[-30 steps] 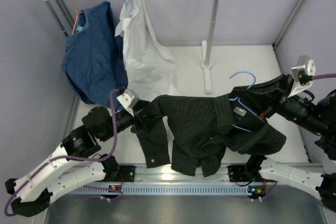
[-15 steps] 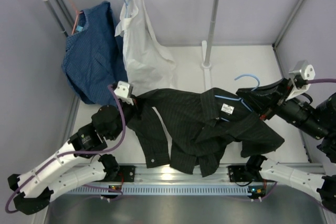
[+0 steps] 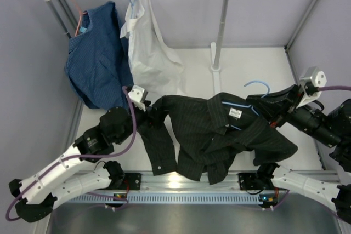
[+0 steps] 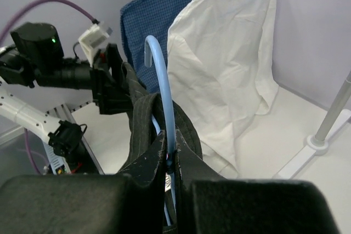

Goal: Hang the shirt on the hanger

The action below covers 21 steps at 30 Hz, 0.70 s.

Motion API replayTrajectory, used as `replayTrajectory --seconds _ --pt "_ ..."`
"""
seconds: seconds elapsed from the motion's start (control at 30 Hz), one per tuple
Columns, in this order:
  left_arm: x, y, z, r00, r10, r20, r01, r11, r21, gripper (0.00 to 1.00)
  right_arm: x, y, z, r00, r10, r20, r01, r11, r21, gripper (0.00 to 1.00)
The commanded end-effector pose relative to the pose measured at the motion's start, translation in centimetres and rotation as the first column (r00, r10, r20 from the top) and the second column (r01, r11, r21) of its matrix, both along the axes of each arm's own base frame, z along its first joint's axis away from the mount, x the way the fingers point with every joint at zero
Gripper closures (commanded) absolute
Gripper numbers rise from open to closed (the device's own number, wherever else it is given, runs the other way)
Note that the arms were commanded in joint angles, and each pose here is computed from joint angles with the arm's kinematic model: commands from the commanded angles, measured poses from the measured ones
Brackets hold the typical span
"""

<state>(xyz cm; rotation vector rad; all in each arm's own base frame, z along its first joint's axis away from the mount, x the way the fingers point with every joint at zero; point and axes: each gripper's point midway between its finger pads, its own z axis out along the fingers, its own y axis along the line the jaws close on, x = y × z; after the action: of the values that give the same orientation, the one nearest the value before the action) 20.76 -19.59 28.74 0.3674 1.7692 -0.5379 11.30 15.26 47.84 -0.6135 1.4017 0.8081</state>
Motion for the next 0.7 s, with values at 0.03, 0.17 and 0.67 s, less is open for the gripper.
replayTrajectory --seconds 0.03,0.17,0.67 --pt "-3.7 -0.4 8.6 0.96 -0.199 0.197 0.226 0.966 -0.122 0.02 -0.2 1.6 0.2 0.998 0.063 0.02 -0.064 0.998 0.027 1.0" --pt "-7.0 -1.8 13.8 0.869 -0.381 0.315 0.432 0.895 -0.111 0.02 -0.2 3.1 -0.9 0.994 0.112 0.009 -0.113 0.994 0.011 1.0" --pt "-12.2 -12.6 9.8 0.362 -0.931 0.034 0.929 0.364 0.062 0.11 -1.5 5.0 -3.1 0.966 0.247 0.075 -0.244 0.969 -0.047 1.0"
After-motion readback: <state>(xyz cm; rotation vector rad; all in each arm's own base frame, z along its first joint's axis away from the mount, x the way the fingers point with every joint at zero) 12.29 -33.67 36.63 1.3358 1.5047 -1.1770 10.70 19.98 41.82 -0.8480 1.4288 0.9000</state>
